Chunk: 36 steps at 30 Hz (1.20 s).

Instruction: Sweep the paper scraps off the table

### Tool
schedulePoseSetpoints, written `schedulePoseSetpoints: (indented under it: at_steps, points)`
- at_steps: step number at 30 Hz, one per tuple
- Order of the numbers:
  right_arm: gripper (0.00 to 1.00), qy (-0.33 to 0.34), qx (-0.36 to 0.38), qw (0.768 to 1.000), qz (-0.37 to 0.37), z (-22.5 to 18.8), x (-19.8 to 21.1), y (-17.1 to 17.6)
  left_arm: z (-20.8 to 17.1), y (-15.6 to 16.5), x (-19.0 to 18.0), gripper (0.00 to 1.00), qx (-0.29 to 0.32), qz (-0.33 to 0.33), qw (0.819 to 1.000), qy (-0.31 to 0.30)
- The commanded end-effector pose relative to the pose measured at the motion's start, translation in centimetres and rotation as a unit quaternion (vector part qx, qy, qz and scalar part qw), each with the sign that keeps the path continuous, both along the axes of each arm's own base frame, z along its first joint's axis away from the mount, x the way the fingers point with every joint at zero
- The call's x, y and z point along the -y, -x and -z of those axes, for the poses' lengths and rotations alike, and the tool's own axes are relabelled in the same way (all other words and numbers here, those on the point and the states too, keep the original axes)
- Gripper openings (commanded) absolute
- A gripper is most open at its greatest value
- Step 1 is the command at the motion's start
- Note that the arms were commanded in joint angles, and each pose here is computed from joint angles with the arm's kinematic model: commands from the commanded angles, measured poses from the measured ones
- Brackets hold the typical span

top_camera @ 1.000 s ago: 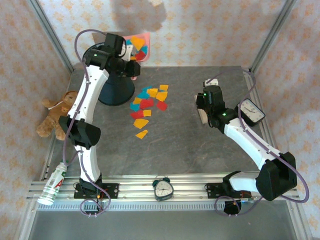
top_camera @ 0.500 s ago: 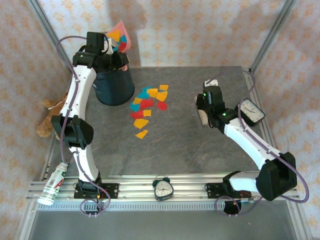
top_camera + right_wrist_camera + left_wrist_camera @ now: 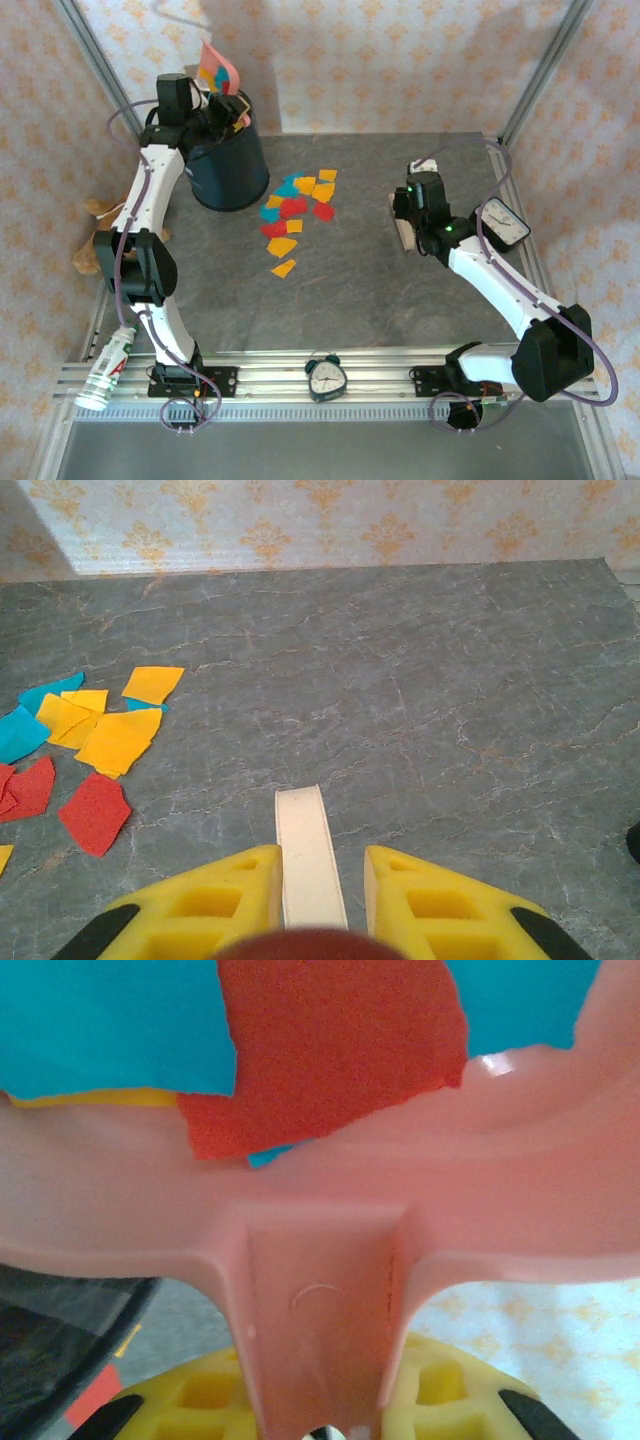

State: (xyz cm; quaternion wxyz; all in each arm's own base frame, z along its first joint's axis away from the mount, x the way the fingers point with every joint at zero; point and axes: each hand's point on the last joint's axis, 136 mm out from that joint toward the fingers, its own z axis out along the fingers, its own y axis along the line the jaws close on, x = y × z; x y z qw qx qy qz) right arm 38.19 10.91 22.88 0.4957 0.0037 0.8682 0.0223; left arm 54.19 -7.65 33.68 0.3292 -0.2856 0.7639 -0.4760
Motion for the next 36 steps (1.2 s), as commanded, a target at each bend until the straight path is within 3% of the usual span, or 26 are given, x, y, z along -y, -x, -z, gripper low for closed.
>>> schedulePoseSetpoints:
  at_steps: [1,10,26,36]
  points:
    - [0.00,-0.015,0.017,1.000,0.008,-1.5,0.3,0.0,-5.2,0.2,0.5,0.00,0.067,-0.001,0.995,0.072]
    - [0.00,-0.018,0.018,1.000,0.008,-1.6,0.3,0.1,-5.8,0.0,0.5,0.00,0.073,-0.014,0.987,0.143]
    - [0.00,-0.020,0.018,1.000,0.008,-1.4,0.2,0.0,-8.5,0.8,-0.2,0.00,0.091,-0.035,0.943,0.320]
    - [0.00,-0.022,0.018,1.000,0.007,-1.4,0.1,0.0,-10.0,1.7,-0.2,0.00,0.096,-0.029,0.924,0.368]
